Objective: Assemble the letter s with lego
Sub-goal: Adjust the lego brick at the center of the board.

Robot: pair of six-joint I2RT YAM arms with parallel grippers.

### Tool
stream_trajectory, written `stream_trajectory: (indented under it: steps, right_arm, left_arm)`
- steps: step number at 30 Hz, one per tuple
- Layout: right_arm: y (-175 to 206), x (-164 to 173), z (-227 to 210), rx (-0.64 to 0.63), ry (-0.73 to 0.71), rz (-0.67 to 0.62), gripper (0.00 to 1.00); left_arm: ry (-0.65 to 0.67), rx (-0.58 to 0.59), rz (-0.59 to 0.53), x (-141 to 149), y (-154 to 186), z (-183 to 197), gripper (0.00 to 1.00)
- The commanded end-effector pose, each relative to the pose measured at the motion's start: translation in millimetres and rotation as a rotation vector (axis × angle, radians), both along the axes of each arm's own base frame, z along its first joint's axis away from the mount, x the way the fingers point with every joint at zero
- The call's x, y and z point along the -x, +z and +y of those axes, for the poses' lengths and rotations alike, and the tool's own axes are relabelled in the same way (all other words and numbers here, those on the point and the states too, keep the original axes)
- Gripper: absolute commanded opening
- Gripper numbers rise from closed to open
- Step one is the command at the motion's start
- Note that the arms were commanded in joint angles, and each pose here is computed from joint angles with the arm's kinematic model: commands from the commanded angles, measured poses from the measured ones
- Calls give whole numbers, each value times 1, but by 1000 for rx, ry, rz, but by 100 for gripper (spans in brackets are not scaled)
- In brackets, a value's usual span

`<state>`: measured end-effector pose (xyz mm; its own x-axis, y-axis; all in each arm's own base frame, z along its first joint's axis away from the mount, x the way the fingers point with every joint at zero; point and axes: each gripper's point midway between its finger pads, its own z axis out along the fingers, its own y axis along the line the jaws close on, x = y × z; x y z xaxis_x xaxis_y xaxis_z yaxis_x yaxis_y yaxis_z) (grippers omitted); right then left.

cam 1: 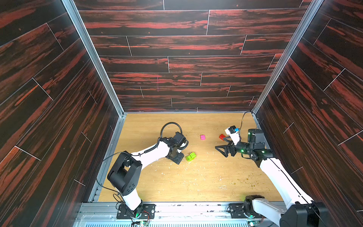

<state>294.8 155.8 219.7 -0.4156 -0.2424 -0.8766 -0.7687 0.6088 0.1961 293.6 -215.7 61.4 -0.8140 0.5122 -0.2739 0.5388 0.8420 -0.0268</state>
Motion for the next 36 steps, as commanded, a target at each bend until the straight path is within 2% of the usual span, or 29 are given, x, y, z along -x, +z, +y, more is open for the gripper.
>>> stream_trajectory:
  steps: [1,6,7,13,18,20,24,29,36]
  right_arm:
    - [8,1,0,-13,5,-8,98]
    - [7,2,0,-13,3,-8,98]
    - [7,2,0,-13,3,-9,98]
    - [7,4,-1,-11,-1,-12,98]
    - [7,6,-1,-10,-2,-11,98]
    - [7,6,-1,-9,-4,-14,98]
    - [6,6,0,-18,1,-8,99]
    - [7,6,1,-25,4,-8,98]
    - [6,7,0,-25,2,-8,98]
  left_arm:
    - [64,47,18,-5,-9,-6,60]
    - [96,33,12,-10,-12,0,57]
    - [101,14,32,-10,-22,2,54]
    - [128,7,68,-8,-35,7,38]
    - [136,4,93,-6,-39,9,21]
    - [140,47,94,-6,-31,5,14]
    - [136,198,134,-3,-10,-18,13]
    - [166,479,184,-2,16,-55,18]
    - [144,428,312,21,-15,-47,23]
